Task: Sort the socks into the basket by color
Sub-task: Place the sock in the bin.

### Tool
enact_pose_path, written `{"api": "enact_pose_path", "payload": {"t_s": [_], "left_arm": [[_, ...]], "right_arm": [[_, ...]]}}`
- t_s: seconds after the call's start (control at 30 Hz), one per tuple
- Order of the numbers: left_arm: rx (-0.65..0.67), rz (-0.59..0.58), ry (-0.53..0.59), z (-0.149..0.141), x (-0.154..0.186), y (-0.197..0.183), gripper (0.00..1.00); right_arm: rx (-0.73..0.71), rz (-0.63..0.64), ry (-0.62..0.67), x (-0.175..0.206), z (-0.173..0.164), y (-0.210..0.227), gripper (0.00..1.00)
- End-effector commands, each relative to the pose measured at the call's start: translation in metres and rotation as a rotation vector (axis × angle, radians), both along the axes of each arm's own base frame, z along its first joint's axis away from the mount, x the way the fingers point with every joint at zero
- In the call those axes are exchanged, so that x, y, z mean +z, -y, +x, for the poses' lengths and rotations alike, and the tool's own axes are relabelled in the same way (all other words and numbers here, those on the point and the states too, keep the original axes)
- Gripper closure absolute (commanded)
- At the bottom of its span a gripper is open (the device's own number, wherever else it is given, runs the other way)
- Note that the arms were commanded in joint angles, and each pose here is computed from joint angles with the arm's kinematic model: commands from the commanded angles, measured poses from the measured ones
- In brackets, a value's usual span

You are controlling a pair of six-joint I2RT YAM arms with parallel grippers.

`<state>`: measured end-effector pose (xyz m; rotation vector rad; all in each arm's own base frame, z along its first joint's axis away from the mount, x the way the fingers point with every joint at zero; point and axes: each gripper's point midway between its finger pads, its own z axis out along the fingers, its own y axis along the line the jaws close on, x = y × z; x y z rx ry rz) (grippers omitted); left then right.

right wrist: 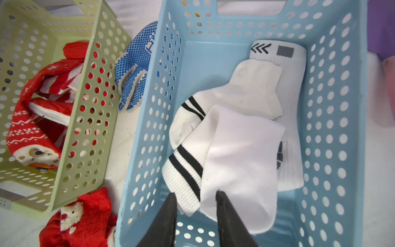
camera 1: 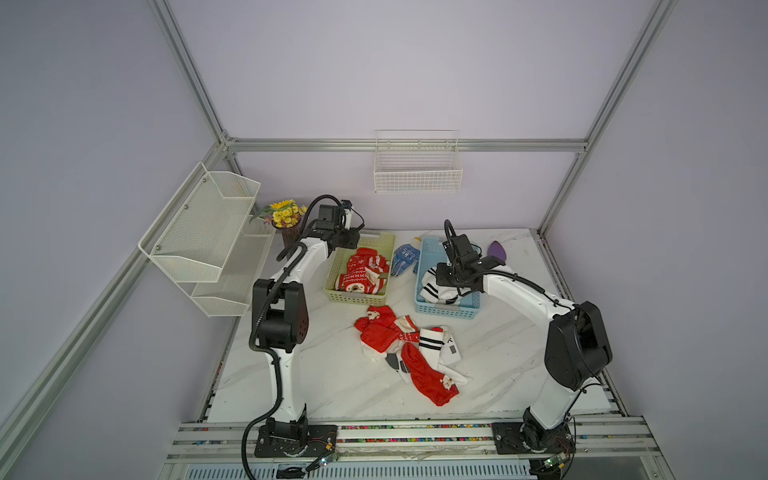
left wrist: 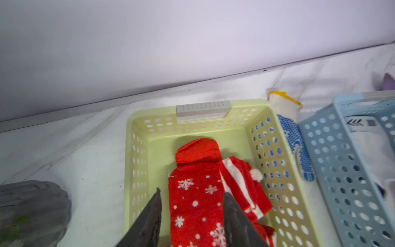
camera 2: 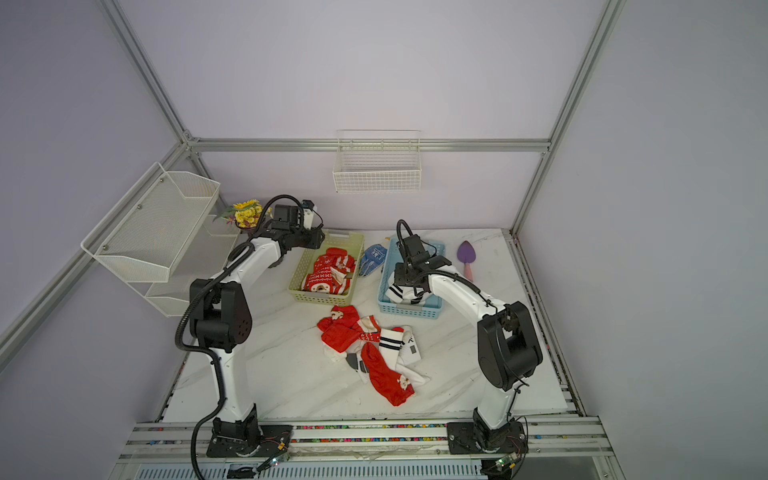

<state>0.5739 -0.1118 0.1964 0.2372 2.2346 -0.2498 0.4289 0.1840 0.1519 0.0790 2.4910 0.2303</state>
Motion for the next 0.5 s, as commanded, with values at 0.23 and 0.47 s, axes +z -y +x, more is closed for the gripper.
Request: {"api": "enact_pose_path", "payload": {"t_s": [0.23,0.47], "left_arm": [[-0.022,-0.097,0.019,-0.052,0.034,0.041,0.52],[-0.035,-0.099,-0.001,-0.091,0.031,0.063,0.51]], "right_arm": [[0.011,0.028,0.039,0.026,-0.036,0.008,0.65],[0.015,0.061,0.017,0.021,-0.080,0.006,0.65]]}}
